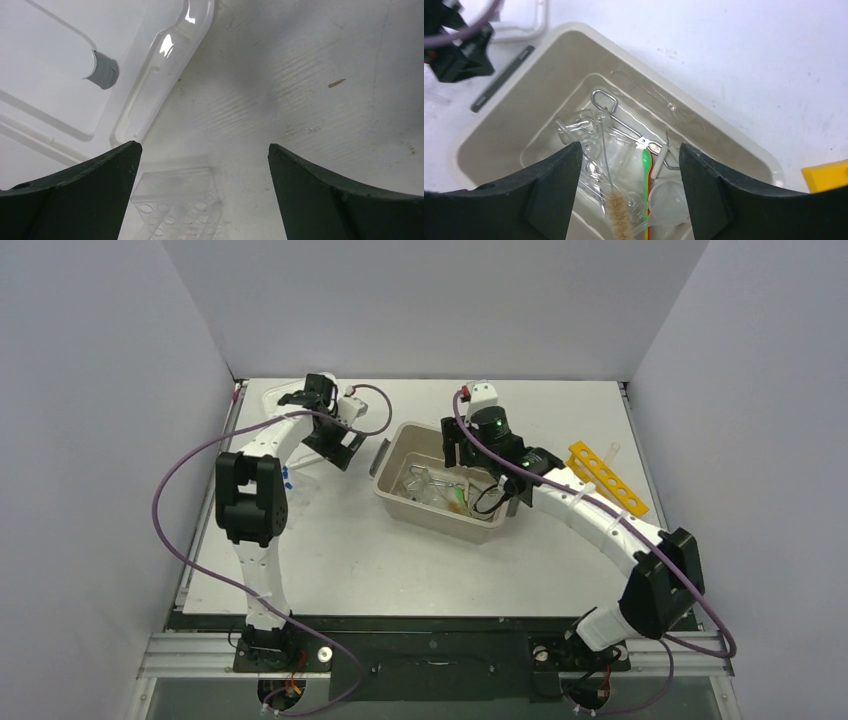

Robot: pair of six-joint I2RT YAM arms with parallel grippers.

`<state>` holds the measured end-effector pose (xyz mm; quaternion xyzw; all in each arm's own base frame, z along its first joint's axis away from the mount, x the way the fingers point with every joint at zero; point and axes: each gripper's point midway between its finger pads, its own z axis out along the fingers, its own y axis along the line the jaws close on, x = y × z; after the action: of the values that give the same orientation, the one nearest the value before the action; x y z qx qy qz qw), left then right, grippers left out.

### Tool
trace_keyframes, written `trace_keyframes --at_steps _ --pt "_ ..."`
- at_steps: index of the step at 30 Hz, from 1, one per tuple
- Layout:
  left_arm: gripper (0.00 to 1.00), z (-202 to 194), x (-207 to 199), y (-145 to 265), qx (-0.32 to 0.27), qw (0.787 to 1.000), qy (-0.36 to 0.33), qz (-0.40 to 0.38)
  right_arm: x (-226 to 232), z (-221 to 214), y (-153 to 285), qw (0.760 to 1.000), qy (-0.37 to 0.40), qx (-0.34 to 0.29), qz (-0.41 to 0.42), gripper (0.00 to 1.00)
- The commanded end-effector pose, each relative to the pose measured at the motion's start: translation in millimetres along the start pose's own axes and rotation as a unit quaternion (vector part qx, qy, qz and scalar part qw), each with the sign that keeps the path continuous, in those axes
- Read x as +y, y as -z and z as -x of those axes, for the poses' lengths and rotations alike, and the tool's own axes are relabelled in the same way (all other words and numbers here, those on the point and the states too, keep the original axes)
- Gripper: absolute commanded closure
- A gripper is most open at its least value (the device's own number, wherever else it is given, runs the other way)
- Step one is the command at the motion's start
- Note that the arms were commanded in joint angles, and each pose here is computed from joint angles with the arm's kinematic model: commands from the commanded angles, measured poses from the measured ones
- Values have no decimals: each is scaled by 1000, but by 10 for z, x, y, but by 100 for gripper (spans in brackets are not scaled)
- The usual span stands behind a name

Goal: Organize the chemistry lab equipment
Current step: Move the storage box to the center of the board, then pick up the storage box lid at the center of the board.

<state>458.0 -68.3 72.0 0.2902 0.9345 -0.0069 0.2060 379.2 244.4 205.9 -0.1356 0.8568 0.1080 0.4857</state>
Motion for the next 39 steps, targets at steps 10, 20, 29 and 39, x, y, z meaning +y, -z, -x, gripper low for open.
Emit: trace_keyframes --at_steps 10,20,29,39 --pt "3 402 254 -199 -67 992 -101 38 -10 573 694 994 -27 -107 27 37" --pt "3 475 12 -488 -41 997 -56 38 -3 549 635 994 -25 -102 28 40" --pt "10 400 12 -717 -7 997 -68 27 -66 533 609 995 -25 -96 23 44" --pt "63 321 -115 -684 1 995 -97 -10 -93 529 570 995 -33 -91 23 52"
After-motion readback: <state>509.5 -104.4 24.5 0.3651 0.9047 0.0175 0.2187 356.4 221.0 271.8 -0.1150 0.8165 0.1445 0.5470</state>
